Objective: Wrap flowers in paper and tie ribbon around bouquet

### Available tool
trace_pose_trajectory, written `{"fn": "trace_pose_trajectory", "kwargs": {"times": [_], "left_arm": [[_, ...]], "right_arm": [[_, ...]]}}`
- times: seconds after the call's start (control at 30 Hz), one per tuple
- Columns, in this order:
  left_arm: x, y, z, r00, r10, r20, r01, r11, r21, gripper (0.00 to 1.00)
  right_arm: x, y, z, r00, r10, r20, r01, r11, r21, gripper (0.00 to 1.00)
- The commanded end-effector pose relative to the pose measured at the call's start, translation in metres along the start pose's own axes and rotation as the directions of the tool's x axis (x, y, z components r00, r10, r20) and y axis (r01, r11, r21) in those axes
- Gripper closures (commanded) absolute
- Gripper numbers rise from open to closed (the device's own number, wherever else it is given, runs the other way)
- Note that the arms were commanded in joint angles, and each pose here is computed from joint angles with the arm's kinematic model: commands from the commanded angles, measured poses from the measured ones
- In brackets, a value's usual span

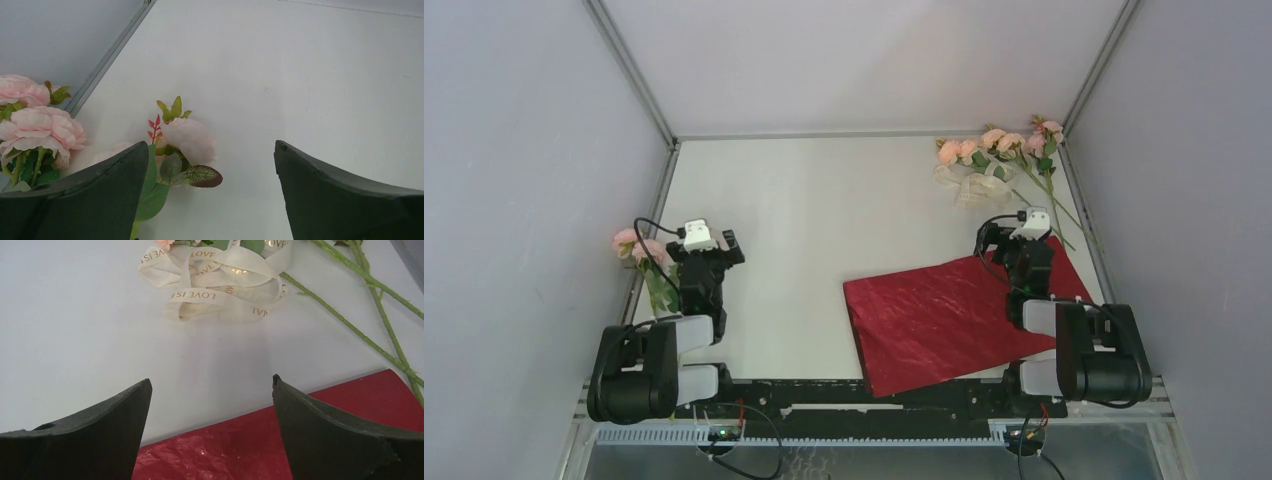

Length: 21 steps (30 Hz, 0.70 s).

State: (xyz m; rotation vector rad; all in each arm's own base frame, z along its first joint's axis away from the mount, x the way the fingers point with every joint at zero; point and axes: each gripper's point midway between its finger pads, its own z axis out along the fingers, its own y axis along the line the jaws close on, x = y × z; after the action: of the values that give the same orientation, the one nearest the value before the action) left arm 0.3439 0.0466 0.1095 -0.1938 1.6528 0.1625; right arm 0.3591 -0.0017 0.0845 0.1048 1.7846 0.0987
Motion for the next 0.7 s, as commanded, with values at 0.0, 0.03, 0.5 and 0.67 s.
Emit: {"fn": "trace_pose_trajectory", "kwargs": {"times": [0.0, 0.03, 0.5, 0.67], "left_arm": [[-0.026, -0.003, 0.008, 0.997, 0.004, 0.076, -0.004, 1.0, 0.01, 0.0], [-0.026, -0.003, 0.007, 0.997, 0.003, 0.076, -0.004, 1.0, 0.012, 0.0], [-0.111, -0.086, -0.017, 0.968, 0.238, -0.077, -0.166, 0.843, 0.512, 0.03], [-0.098, -0.126, -0.08, 0.864, 0.442, -0.242, -0.147, 0.681, 0.717, 0.08]], "right_arm": [[-0.04, -0.012, 0.005, 0.997, 0.052, 0.064, -0.056, 0.996, 0.065, 0.0], [-0.05, -0.018, 0.002, 0.995, 0.089, 0.052, -0.094, 0.991, 0.09, 0.0], [-0.08, 0.038, -0.081, 0.904, 0.333, -0.267, -0.324, 0.943, 0.08, 0.88], [-0.014, 0.066, -0.105, 0.834, 0.174, -0.523, -0.099, 0.981, 0.168, 1.0]]}}
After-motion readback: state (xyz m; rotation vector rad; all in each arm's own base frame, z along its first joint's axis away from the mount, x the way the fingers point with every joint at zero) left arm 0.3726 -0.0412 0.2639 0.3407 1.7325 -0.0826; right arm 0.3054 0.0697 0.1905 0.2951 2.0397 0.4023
